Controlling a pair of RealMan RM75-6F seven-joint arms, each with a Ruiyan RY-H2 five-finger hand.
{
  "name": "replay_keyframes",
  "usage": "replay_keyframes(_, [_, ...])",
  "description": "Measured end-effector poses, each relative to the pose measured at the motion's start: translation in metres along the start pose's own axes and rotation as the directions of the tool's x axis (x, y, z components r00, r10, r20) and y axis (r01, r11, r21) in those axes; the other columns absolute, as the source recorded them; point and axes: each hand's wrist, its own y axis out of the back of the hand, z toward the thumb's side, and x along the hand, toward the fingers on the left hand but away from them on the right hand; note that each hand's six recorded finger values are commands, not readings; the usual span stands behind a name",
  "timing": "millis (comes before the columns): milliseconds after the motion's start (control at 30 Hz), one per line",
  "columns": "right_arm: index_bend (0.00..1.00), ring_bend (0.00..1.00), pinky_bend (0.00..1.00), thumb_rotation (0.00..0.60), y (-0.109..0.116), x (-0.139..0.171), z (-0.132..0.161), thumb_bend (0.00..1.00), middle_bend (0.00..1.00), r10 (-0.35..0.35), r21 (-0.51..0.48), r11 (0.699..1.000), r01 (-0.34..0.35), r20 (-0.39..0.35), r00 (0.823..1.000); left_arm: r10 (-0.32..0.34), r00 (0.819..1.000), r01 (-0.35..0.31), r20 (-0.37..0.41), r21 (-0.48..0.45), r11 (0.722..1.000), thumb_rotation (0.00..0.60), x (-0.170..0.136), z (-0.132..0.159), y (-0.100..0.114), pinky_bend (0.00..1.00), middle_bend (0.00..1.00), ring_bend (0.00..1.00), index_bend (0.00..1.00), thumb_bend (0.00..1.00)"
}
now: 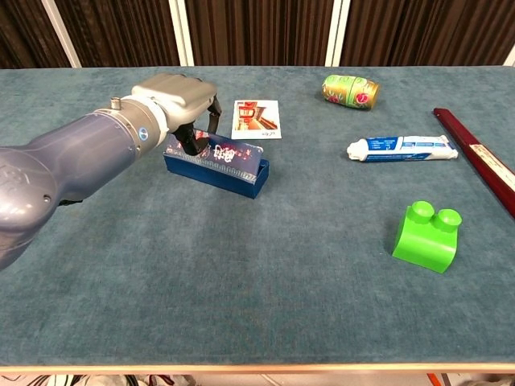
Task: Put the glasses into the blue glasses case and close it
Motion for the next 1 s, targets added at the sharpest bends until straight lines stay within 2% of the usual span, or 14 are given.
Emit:
replay_keyframes(433, [0.00,0.03,0.23,0.600,0.000,0.000,0.000,0.10,0.00,0.000,0.002,1.000,0.000,0.004,1.000,-0.001,1.000,0.001,-0.024,-0.001,1.000,0.600,0.011,0.003,-0.001,0.02,0.18,0.03,0.55,0.46])
replay_keyframes(667, [0.00,0.03,0.23,0.600,0.000,0.000,0.000,0.10,0.00,0.002,0.003,1.000,-0.002,0.005,1.000,-0.003,1.000,0.003,-0.024,0.005,1.000,0.600,0.013,0.006,-0.004,0.02,0.18,0.03,0.52,0.45])
replay_keyframes(867, [0.00,0.03,0.23,0.600,0.000,0.000,0.000,0.10,0.00,0.003,0.003,1.000,-0.003,0.006,1.000,-0.007,1.000,0.007,-0.030,0.004,1.000,0.600,0.016,0.008,-0.006,0.02,0.17,0.03,0.44,0.45])
replay_keyframes(1000, [0.00,0.03,0.23,0.600,0.000,0.000,-0.001,0.10,0.00,0.004,0.003,1.000,-0.004,0.007,1.000,-0.012,0.999,0.012,-0.030,0.005,1.000,0.600,0.016,0.010,-0.008,0.02,0.17,0.03,0.31,0.45])
